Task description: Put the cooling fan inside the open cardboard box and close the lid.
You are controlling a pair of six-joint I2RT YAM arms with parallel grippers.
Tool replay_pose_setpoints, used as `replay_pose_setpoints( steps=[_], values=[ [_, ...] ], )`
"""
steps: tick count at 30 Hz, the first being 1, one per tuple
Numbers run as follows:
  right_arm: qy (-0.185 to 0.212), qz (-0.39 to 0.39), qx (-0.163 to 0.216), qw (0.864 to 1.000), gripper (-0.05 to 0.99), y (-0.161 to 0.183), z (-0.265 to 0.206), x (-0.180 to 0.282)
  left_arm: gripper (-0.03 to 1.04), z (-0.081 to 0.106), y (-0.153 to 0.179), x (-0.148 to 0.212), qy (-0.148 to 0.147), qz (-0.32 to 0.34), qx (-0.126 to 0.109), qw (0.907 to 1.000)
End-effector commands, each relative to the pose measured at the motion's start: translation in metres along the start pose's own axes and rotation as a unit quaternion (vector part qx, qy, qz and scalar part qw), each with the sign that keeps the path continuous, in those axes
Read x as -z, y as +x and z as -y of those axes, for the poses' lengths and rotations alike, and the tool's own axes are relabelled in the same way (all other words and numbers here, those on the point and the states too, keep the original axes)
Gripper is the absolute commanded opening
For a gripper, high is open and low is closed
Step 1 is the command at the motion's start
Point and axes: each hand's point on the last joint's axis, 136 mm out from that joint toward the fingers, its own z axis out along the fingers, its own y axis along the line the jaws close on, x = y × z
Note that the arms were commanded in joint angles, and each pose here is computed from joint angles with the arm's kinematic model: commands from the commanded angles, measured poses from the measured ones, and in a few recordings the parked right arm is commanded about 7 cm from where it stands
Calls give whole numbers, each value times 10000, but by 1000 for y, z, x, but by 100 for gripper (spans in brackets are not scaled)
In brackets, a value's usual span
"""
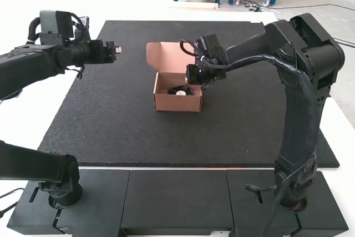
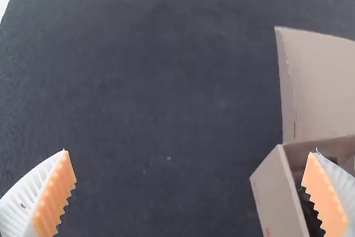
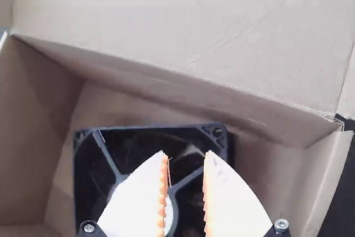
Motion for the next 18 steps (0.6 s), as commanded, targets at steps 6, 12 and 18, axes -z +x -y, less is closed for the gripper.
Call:
replay_pose_setpoints(
  steps=[6, 12, 18],
  values=[
    [-46, 168, -4, 9998, 22, -16, -8, 10, 97, 1, -9, 7, 15, 182, -79, 9998],
    [-211, 652, 26, 9976, 30, -61, -26, 44, 97, 20, -24, 19, 412, 397, -176, 9982],
    [-172, 1389, -7, 9902, 55, -113, -33, 95, 97, 59, -31, 29, 1134, 526, -269, 9918]
  ],
)
